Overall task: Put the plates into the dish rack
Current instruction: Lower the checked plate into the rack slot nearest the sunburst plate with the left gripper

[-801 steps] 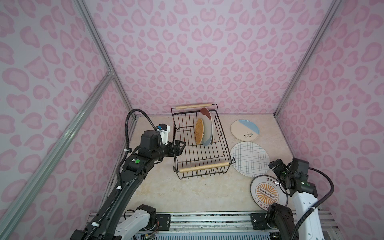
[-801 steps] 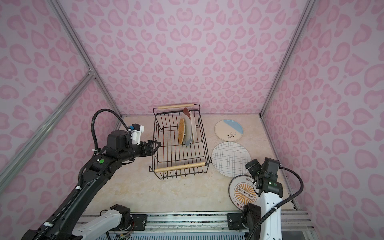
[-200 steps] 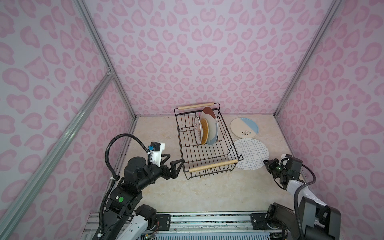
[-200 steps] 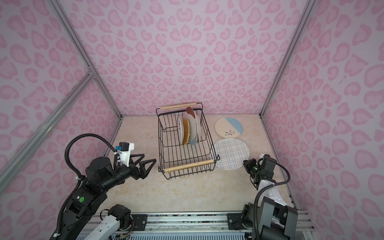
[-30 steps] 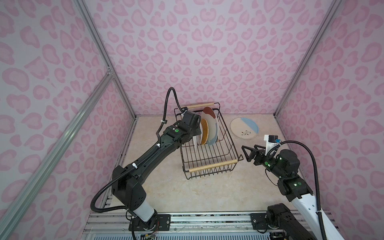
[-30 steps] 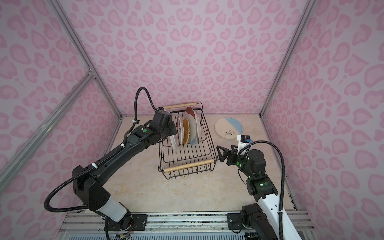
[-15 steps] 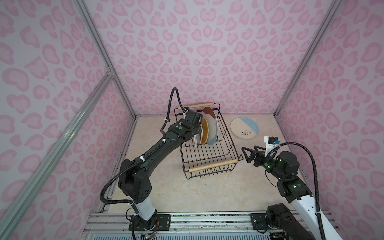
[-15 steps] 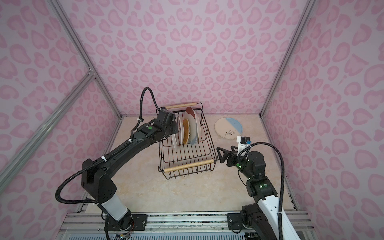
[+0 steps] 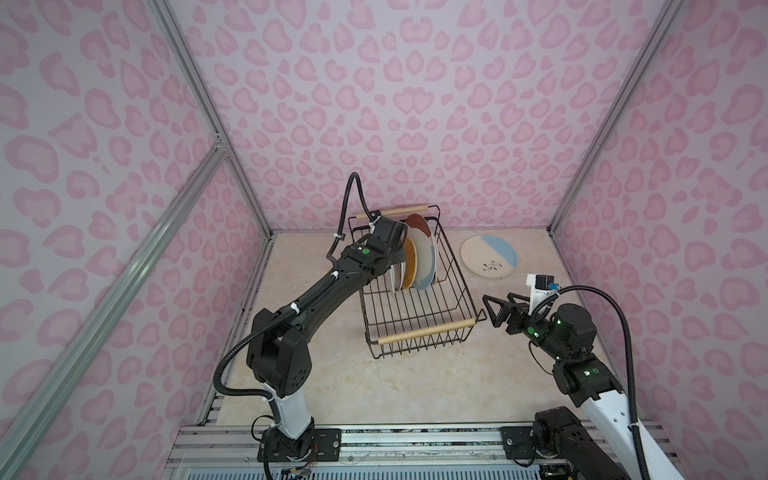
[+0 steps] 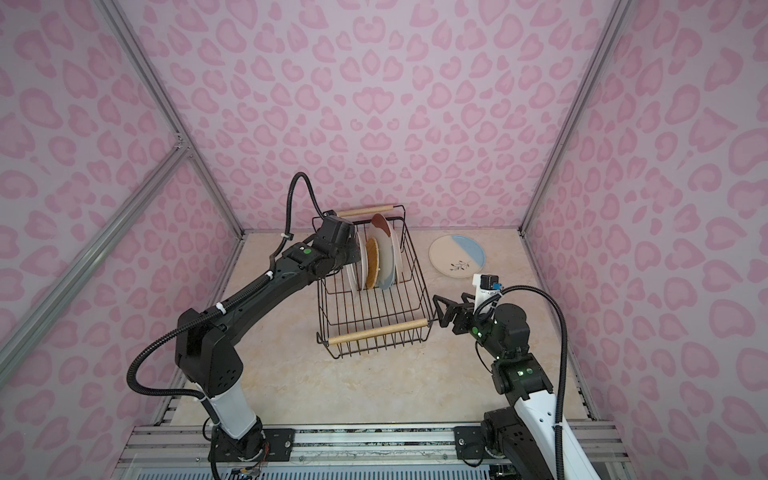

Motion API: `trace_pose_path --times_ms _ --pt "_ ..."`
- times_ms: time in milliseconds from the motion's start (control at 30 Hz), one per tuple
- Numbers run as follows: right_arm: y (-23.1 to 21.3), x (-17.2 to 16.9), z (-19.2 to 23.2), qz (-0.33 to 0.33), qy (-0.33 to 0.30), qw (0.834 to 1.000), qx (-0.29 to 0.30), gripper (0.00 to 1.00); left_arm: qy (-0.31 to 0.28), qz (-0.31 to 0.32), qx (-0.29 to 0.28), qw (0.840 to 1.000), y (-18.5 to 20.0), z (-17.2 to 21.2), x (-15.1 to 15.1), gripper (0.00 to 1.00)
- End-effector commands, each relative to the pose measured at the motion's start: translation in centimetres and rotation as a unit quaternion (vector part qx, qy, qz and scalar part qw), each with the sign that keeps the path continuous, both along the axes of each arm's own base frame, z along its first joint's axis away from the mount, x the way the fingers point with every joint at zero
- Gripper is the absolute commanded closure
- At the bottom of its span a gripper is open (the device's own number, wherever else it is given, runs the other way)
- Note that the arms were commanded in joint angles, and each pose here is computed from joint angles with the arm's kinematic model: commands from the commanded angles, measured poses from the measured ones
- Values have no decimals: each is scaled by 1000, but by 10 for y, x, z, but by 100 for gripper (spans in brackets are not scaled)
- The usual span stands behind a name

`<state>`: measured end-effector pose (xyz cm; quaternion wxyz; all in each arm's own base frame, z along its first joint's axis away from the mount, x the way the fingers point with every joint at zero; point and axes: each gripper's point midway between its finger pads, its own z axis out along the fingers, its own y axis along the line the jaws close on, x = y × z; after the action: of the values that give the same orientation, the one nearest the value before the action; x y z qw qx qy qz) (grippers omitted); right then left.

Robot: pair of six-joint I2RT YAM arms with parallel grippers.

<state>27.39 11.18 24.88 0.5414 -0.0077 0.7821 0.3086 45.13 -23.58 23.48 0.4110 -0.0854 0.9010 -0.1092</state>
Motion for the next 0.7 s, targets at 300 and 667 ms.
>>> trace_pose_path --times_ms 300,667 --pt "-1 3 0 -4 -7 1000 2 2 -1 3 18 1000 5 0 3 74" --pt "-1 2 -2 -4 -6 1000 2 2 -2 -2 17 1000 2 3 5 70"
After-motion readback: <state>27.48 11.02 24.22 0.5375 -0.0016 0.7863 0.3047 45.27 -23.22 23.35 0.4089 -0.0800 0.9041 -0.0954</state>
